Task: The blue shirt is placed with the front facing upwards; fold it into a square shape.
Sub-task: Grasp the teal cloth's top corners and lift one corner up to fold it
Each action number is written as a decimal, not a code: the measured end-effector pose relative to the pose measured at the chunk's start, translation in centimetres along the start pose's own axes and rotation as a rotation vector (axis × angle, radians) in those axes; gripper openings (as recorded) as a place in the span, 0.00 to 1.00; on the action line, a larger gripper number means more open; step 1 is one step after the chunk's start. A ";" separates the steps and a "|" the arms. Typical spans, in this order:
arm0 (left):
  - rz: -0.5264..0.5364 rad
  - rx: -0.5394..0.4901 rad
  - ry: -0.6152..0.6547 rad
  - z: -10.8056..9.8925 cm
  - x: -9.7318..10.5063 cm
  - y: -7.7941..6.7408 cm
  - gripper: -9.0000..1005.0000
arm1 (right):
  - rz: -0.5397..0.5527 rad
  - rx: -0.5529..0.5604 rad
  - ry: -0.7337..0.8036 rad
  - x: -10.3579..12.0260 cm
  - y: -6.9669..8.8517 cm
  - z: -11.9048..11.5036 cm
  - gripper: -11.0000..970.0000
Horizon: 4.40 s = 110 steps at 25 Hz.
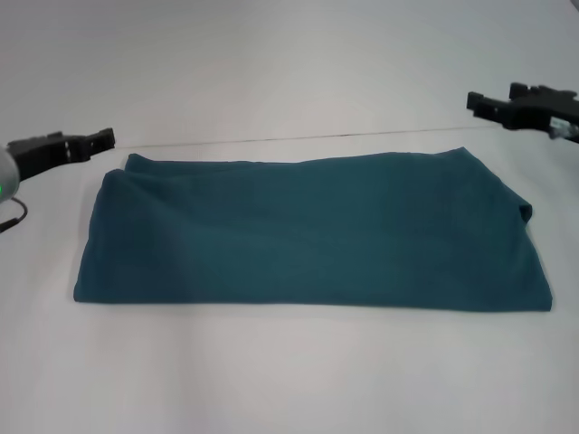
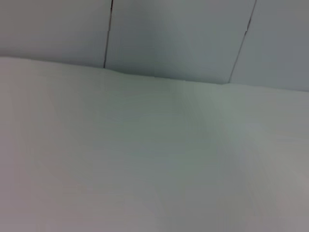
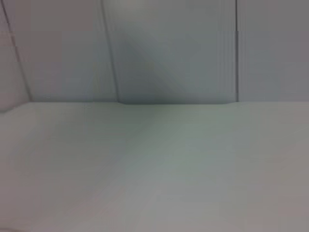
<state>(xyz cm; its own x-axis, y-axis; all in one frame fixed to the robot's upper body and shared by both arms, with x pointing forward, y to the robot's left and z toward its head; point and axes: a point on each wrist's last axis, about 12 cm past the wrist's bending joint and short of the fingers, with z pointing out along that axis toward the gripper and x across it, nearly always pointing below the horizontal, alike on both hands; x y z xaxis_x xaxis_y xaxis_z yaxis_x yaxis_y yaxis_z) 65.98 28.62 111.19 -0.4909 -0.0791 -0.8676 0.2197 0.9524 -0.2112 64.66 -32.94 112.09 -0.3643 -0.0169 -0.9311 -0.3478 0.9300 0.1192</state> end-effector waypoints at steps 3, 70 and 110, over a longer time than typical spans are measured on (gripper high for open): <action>-0.040 0.034 0.017 -1.0 0.6 0.6 0.82 | 0.044 -0.043 0.005 0.7 -0.4 -1.5 0.83; 0.117 0.174 0.364 -3.9 6.4 0.6 0.46 | 0.450 -0.210 0.373 5.1 -3.6 -10.6 0.83; 0.123 0.198 0.371 -4.0 6.1 0.4 0.01 | 0.435 -0.134 0.488 7.7 -2.0 -8.0 0.84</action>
<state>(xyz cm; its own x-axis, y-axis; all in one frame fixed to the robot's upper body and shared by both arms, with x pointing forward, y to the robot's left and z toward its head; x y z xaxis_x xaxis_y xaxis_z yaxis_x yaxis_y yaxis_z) 59.73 29.65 107.60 -0.7128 0.1768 -0.6788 0.4350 0.8705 -0.2301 55.59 -37.85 107.45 -0.8341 0.1555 -0.5293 -0.1739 0.8365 0.5196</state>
